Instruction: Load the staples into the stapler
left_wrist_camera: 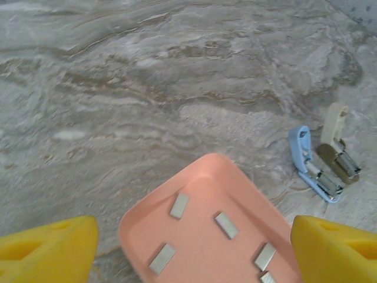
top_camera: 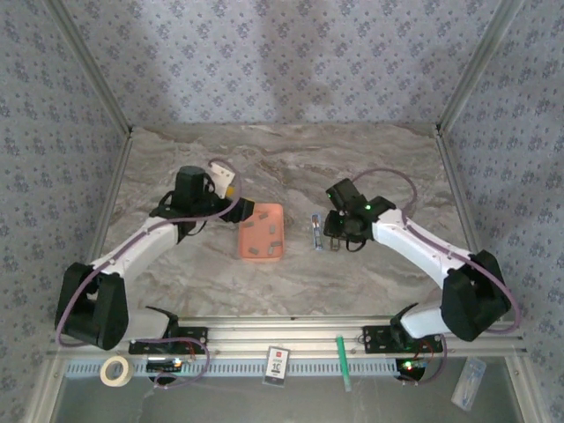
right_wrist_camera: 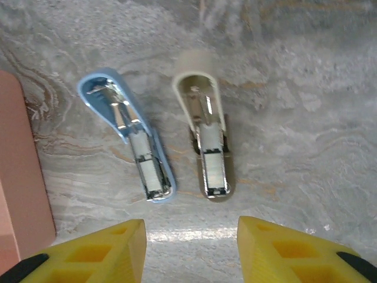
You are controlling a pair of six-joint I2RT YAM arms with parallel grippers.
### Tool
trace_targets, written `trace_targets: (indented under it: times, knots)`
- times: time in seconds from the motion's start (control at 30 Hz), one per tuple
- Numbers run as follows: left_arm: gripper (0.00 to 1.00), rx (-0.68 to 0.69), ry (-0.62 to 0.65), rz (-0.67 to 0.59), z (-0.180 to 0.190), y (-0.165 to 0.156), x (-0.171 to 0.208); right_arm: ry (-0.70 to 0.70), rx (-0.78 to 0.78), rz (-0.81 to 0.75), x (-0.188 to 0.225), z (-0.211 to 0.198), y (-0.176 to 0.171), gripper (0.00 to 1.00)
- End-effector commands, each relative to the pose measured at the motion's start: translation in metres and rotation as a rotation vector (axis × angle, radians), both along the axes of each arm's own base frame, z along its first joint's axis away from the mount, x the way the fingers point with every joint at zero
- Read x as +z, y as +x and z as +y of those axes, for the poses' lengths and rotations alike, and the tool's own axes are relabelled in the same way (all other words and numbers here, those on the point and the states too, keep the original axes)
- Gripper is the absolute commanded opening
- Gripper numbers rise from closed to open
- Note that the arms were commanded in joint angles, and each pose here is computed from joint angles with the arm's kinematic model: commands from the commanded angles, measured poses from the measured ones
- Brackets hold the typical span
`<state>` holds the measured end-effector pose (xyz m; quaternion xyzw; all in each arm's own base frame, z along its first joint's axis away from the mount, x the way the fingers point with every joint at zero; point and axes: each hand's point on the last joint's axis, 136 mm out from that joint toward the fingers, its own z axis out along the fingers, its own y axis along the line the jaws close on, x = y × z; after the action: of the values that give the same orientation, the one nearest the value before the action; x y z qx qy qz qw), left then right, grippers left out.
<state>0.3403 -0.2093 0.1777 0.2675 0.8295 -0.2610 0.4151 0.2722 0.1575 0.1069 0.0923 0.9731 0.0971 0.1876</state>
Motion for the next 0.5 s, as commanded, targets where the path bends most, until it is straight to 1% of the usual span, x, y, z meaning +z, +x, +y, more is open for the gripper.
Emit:
trace_targets:
  times: [0.0, 0.13, 0.23, 0.33, 0.47]
  knots:
    - [0.85, -0.076, 0.003, 0.020, -0.023, -0.004, 0.005, 0.109, -0.024, -0.006, 0.003, 0.004, -0.006, 0.46]
    - [0.84, -0.121, -0.006, 0.057, -0.050, -0.001, 0.004, 0.190, -0.049, 0.036, -0.010, -0.004, -0.012, 0.47]
    - [0.83, -0.157, -0.005, 0.083, -0.073, 0.002, 0.002, 0.229, -0.020, 0.041, -0.014, -0.001, -0.015, 0.45]
    - [0.82, -0.197, -0.019, 0.120, -0.097, 0.004, -0.003, 0.285, -0.035, 0.028, -0.017, 0.006, -0.016, 0.43]
    - [0.80, -0.239, -0.049, 0.192, -0.130, 0.010, -0.012, 0.384, -0.134, 0.021, -0.031, 0.008, -0.022, 0.41]
